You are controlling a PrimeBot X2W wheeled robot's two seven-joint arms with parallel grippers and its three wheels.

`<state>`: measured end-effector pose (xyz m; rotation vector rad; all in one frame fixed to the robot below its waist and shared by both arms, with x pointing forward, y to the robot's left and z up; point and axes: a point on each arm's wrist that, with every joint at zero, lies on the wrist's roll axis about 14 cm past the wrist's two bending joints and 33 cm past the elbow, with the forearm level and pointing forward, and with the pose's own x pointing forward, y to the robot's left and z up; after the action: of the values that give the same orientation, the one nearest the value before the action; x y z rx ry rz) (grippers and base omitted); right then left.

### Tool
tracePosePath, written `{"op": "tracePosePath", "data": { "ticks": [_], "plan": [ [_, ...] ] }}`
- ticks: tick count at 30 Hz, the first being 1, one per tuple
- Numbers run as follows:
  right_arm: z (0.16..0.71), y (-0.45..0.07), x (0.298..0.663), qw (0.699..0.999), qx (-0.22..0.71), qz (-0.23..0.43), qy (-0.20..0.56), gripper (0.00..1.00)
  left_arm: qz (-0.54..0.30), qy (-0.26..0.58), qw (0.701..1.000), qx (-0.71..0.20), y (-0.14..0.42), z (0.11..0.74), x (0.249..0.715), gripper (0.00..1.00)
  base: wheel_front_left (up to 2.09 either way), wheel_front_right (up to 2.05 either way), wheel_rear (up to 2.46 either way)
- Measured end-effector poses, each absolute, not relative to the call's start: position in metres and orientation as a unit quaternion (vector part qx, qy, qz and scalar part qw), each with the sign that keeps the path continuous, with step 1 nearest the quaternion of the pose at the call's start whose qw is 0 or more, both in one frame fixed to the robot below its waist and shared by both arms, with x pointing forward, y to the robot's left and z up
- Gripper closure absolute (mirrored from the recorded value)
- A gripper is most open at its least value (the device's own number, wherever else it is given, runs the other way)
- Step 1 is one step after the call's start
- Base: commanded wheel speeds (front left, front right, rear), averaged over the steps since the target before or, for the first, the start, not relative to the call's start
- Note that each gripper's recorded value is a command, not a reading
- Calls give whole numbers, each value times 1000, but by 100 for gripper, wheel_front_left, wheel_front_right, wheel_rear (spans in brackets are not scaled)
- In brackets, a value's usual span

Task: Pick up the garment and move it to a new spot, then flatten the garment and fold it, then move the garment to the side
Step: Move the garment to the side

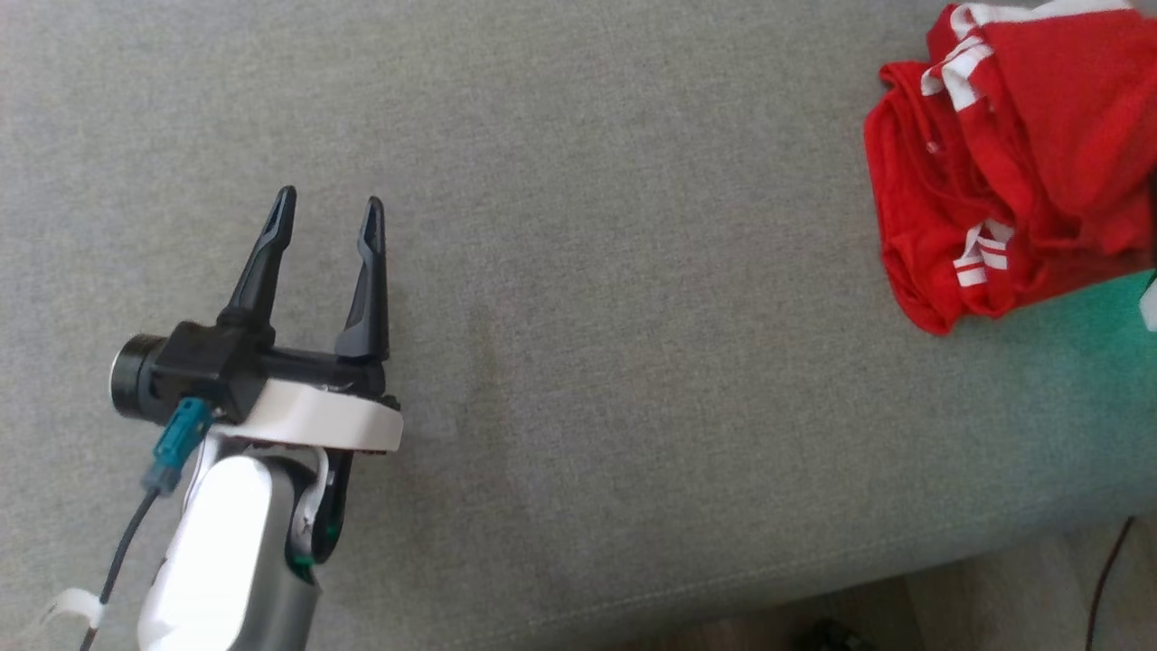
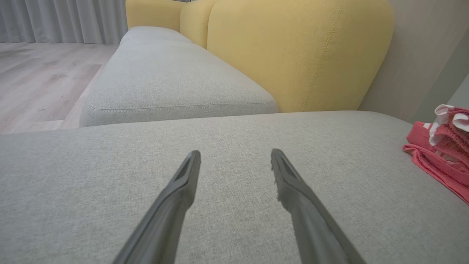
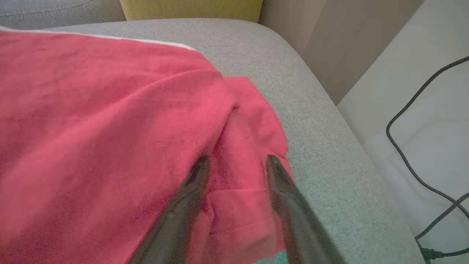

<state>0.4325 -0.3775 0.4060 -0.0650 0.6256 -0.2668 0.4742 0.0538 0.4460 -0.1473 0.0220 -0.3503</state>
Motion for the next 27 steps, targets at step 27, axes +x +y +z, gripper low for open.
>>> {"op": "tracePosePath", "data": {
  "ticks": [27],
  "plan": [
    [526, -173, 434, 998, 27, 56, 11, 0, -80, -28, 996, -38, 124, 494, 428, 0, 0, 0, 0]
  ]
}}
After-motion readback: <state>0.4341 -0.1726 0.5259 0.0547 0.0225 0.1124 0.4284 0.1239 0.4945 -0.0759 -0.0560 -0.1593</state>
